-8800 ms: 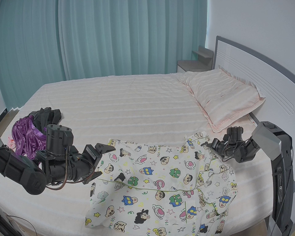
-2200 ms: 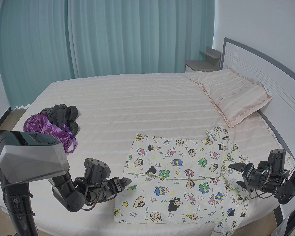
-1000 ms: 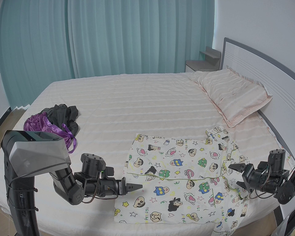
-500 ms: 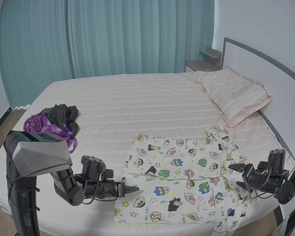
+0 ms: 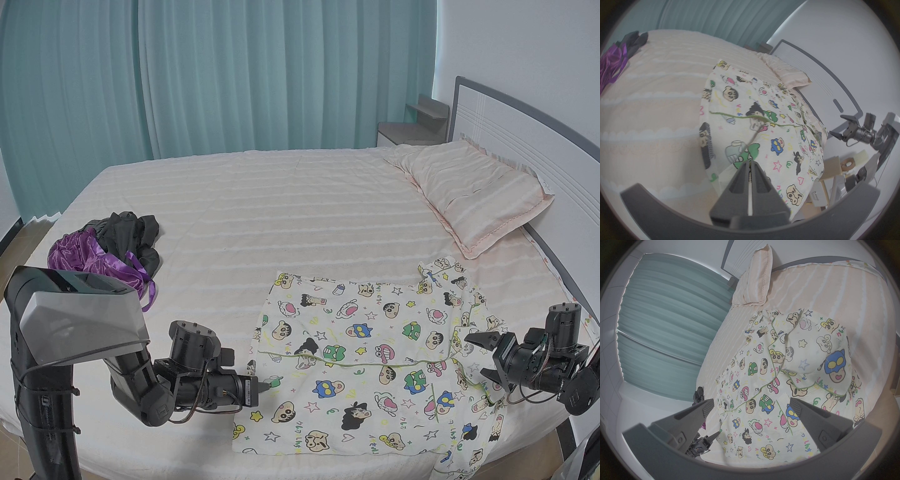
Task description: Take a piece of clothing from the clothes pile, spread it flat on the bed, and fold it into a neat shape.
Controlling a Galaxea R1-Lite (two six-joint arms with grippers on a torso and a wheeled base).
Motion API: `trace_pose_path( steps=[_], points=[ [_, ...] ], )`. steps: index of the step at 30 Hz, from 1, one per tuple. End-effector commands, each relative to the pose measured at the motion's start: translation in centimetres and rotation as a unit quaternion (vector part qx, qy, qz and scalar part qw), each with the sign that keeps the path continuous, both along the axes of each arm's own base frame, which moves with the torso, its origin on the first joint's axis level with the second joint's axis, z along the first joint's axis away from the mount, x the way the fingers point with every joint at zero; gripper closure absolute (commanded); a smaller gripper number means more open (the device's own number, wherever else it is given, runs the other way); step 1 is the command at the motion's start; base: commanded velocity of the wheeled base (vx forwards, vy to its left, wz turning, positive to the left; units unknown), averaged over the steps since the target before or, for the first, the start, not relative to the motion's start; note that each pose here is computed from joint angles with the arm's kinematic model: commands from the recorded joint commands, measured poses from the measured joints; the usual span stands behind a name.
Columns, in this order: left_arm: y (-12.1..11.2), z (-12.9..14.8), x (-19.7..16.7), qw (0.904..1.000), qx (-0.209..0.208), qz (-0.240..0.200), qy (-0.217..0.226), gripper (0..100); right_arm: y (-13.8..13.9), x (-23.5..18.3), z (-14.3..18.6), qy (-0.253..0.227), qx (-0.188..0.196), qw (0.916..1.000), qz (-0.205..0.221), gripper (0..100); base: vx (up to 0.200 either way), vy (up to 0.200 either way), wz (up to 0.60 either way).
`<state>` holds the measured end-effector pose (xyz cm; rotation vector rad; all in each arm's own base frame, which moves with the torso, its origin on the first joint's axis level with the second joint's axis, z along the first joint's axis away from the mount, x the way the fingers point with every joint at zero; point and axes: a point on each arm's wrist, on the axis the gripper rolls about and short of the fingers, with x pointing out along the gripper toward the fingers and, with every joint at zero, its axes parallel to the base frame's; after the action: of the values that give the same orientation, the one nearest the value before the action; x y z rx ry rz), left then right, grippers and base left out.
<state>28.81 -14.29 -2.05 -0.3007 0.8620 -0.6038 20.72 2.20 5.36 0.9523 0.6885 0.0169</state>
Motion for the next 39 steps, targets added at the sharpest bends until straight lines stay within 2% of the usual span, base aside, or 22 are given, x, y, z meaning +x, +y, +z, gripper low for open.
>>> trace_pose_path(
  steps=[1, 5, 7, 12, 28, 32, 35, 37, 38, 39],
  points=[
    [-1.3, 0.7, -1.4, 0.9993, 0.001, -0.031, -0.019, 100, 0.0, 0.0, 0.0, 0.001, 0.000, 1.0000, 0.000, 0, 0.000, 0.000, 0.00],
    [-1.9, 0.7, -2.1, 0.9989, 0.004, -0.039, -0.026, 100, 0.0, 0.0, 0.0, 0.001, 0.000, 1.0000, 0.000, 0, 0.000, 0.000, 0.00],
    [-3.1, 0.6, -3.0, 0.9983, 0.021, -0.041, -0.035, 100, 0.0, 0.0, 0.0, 0.000, 0.000, 1.0000, 0.000, 0, 0.000, 0.000, 0.00],
    [-4.0, 0.5, -4.5, 0.9972, 0.030, -0.062, -0.030, 100, 0.0, 0.0, 0.0, 0.001, 0.000, 1.0000, 0.000, 0, 0.000, 0.000, 0.00],
    [-4.0, -0.1, -6.8, 0.9952, 0.043, -0.088, 0.000, 100, 0.0, 0.0, 0.0, 0.001, 0.000, 1.0000, 0.000, 0, 0.000, 0.000, 0.00],
    [-3.9, 0.6, -6.7, 0.9968, 0.029, -0.074, -0.003, 100, 0.0, 0.0, 0.0, 0.001, 0.000, 1.0000, 0.000, 0, 0.000, 0.000, 0.00],
    [-3.5, 1.9, -6.0, 0.9994, -0.008, -0.033, 0.000, 100, 0.0, 0.0, 0.0, 0.000, 0.000, 1.0000, 0.000, 0, 0.000, 0.000, 0.00],
    [-2.4, 3.2, -5.0, 0.9985, -0.052, 0.017, 0.003, 100, 0.0, 0.0, 0.0, 0.001, 0.000, 1.0000, 0.000, 0, 0.000, 0.000, 0.00],
    [-1.8, 3.8, -4.6, 0.9969, -0.069, 0.037, 0.001, 0, 0.0, 0.0, 0.0, 0.001, 0.000, 1.0000, 0.000, 0, 0.000, 0.000, 0.00],
    [-1.4, 3.9, -4.3, 0.9961, -0.074, 0.048, 0.001, 0, 0.0, 0.0, 0.0, 0.001, 0.000, 1.0000, 0.001, 0, 0.000, 0.000, 0.00]
  ],
)
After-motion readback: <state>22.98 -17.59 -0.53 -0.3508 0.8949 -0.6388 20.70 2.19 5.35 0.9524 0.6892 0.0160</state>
